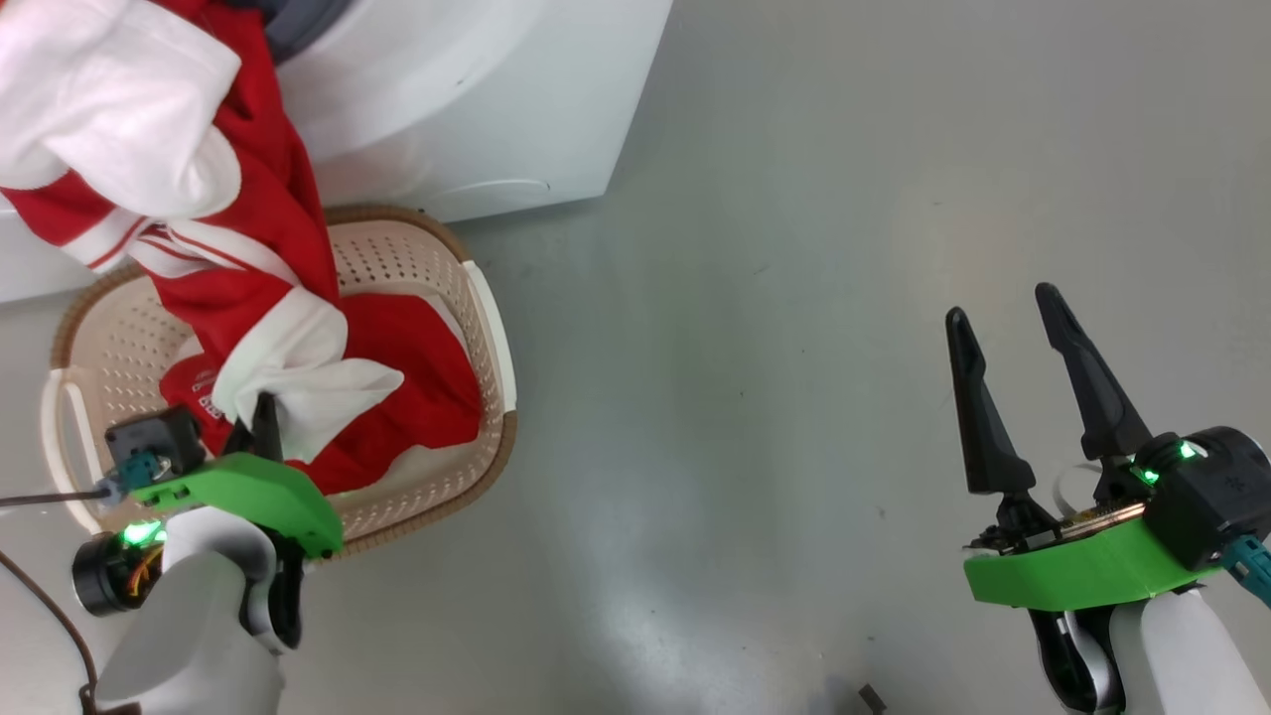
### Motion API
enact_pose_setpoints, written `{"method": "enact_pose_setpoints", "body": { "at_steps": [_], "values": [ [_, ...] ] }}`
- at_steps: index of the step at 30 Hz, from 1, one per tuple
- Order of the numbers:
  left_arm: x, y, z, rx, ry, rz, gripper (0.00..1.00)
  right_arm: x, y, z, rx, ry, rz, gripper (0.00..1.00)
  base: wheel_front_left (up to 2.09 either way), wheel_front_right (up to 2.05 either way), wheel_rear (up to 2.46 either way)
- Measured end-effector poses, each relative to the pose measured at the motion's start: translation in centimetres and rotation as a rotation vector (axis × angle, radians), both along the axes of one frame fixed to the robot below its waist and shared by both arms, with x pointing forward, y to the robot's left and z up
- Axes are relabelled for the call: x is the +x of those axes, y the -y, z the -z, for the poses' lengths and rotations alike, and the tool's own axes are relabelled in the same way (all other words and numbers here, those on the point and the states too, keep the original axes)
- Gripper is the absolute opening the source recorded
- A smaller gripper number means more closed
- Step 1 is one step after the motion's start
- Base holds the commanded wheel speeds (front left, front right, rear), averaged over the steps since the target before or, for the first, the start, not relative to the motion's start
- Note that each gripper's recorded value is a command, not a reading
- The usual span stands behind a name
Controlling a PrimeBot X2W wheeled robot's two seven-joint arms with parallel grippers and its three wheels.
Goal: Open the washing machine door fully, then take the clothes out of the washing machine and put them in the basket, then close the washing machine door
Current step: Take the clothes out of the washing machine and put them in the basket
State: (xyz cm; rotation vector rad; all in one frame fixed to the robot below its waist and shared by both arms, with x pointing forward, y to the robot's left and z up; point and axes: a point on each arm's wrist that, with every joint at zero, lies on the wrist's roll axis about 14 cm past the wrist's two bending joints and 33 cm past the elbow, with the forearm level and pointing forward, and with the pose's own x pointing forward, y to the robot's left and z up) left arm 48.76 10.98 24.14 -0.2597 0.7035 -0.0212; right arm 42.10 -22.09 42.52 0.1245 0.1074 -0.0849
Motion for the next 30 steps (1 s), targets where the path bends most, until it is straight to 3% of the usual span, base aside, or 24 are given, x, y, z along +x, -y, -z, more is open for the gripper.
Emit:
{"method": "enact_pose_setpoints", "body": {
  "at_steps": [30],
  "values": [
    [-2.3,-0.2,8.3,0.042,-0.232,0.019,0.00,1.3,0.5,3.9,-0.006,-0.086,0.007,1.00,0.00,0.00,0.00]
  ]
}}
